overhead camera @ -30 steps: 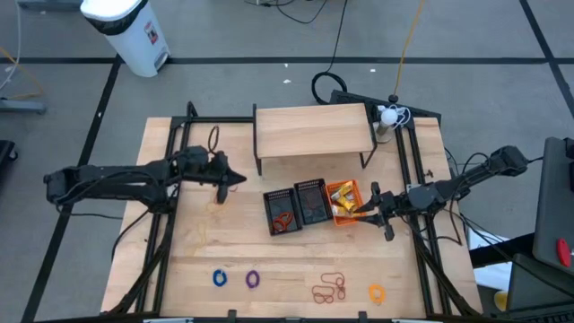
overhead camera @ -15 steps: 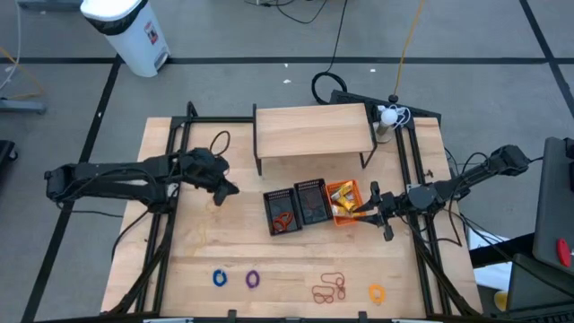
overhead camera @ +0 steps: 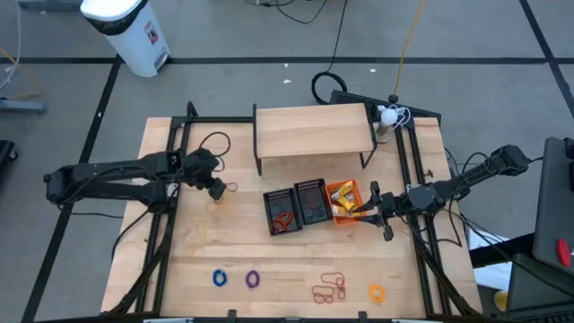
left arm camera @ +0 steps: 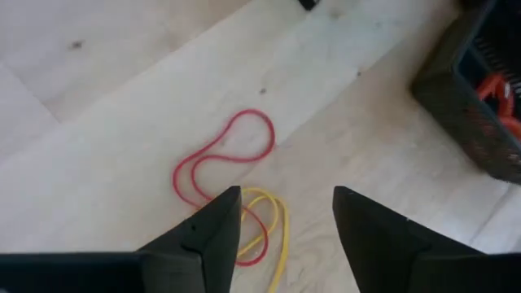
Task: Pick & Place Office Desk Supplies
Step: Put the orange rubber band into the right black bin
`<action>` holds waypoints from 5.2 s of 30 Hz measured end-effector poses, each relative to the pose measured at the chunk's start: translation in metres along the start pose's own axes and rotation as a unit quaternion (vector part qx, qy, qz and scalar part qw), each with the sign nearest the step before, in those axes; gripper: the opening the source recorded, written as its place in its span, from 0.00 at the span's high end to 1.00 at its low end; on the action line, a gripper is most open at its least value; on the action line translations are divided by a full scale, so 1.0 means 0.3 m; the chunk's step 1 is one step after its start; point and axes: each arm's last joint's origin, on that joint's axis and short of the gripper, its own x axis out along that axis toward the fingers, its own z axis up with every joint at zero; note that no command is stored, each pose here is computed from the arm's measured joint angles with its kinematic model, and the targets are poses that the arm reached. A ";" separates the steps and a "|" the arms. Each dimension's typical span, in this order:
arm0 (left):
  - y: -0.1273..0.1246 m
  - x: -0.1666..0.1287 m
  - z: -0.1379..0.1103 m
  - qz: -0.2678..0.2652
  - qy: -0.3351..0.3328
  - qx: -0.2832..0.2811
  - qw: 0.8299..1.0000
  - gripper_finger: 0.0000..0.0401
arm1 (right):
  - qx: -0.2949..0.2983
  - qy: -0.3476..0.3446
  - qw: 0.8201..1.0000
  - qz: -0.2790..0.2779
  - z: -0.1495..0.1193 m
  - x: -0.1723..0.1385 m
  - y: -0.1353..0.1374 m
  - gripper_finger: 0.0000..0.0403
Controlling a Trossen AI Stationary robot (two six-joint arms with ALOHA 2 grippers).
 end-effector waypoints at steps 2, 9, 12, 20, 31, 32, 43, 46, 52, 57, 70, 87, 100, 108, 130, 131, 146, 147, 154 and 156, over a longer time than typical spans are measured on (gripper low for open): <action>0.001 0.000 0.003 0.002 -0.004 -0.002 1.000 0.49 | 0.000 0.000 1.000 0.000 0.000 0.000 0.000 0.77; 0.011 0.020 0.009 0.025 0.006 -0.016 1.000 0.48 | 0.000 0.000 1.000 0.000 0.000 0.000 0.000 0.77; 0.014 0.043 0.013 0.039 0.022 -0.018 0.999 0.48 | 0.000 0.000 1.000 0.000 0.000 0.000 0.000 0.77; 0.021 0.099 0.024 0.065 0.053 -0.026 0.996 0.48 | 0.003 0.000 1.000 0.000 0.000 0.000 0.000 0.77; 0.030 0.139 0.025 0.094 0.075 -0.034 0.992 0.48 | 0.004 0.000 1.000 0.000 0.000 0.000 0.000 0.77; 0.031 0.141 0.025 0.099 0.075 -0.035 0.992 0.48 | 0.004 0.000 1.000 0.000 0.000 0.000 0.000 0.77; 0.040 0.175 0.022 0.129 0.092 -0.044 0.986 0.48 | 0.004 0.000 1.000 0.000 0.000 0.000 0.000 0.77; 0.040 0.177 0.022 0.130 0.092 -0.045 0.986 0.48 | 0.004 0.000 1.000 0.000 0.000 0.000 0.000 0.77; 0.043 0.182 0.022 0.141 0.089 -0.056 0.984 0.48 | 0.004 0.000 1.000 0.000 0.000 0.000 0.000 0.77; 0.043 0.182 0.022 0.143 0.088 -0.057 0.984 0.48 | 0.004 0.000 1.000 0.000 0.000 0.000 0.000 0.77; 0.045 0.182 0.023 0.151 0.082 -0.059 0.983 0.48 | 0.011 0.000 1.000 0.000 0.000 0.000 0.000 0.77; 0.040 0.182 0.020 0.132 0.097 -0.059 0.985 0.48 | 0.011 0.000 1.000 0.000 0.000 0.000 0.000 0.77; 0.027 0.184 0.011 0.120 0.105 -0.079 0.984 0.48 | 0.011 0.000 1.000 0.000 0.000 0.000 0.000 0.77; 0.016 0.185 0.003 0.115 0.110 -0.090 0.983 0.48 | 0.011 0.000 1.000 0.000 0.000 0.000 0.000 0.77; 0.010 0.244 0.002 0.130 0.126 -0.087 0.980 0.48 | 0.011 0.000 1.000 0.000 0.000 0.000 0.000 0.77; 0.012 0.244 0.003 0.129 0.125 -0.091 0.979 0.48 | 0.011 0.000 1.000 0.000 0.000 0.000 0.000 0.77; 0.012 0.245 0.000 0.109 0.146 -0.091 0.979 0.97 | 0.011 0.000 1.000 -0.002 0.000 0.000 0.000 0.77; 0.014 0.245 0.001 0.108 0.147 -0.093 0.979 0.97 | 0.011 0.000 1.000 -0.002 0.000 0.000 0.000 0.77; -0.012 0.204 0.040 0.046 0.139 -0.082 0.986 0.99 | 0.011 0.000 1.000 -0.002 0.000 0.000 -0.001 0.77; -0.026 0.178 0.060 0.030 0.122 -0.071 0.990 0.99 | 0.011 0.000 1.000 -0.002 0.000 0.000 -0.001 0.77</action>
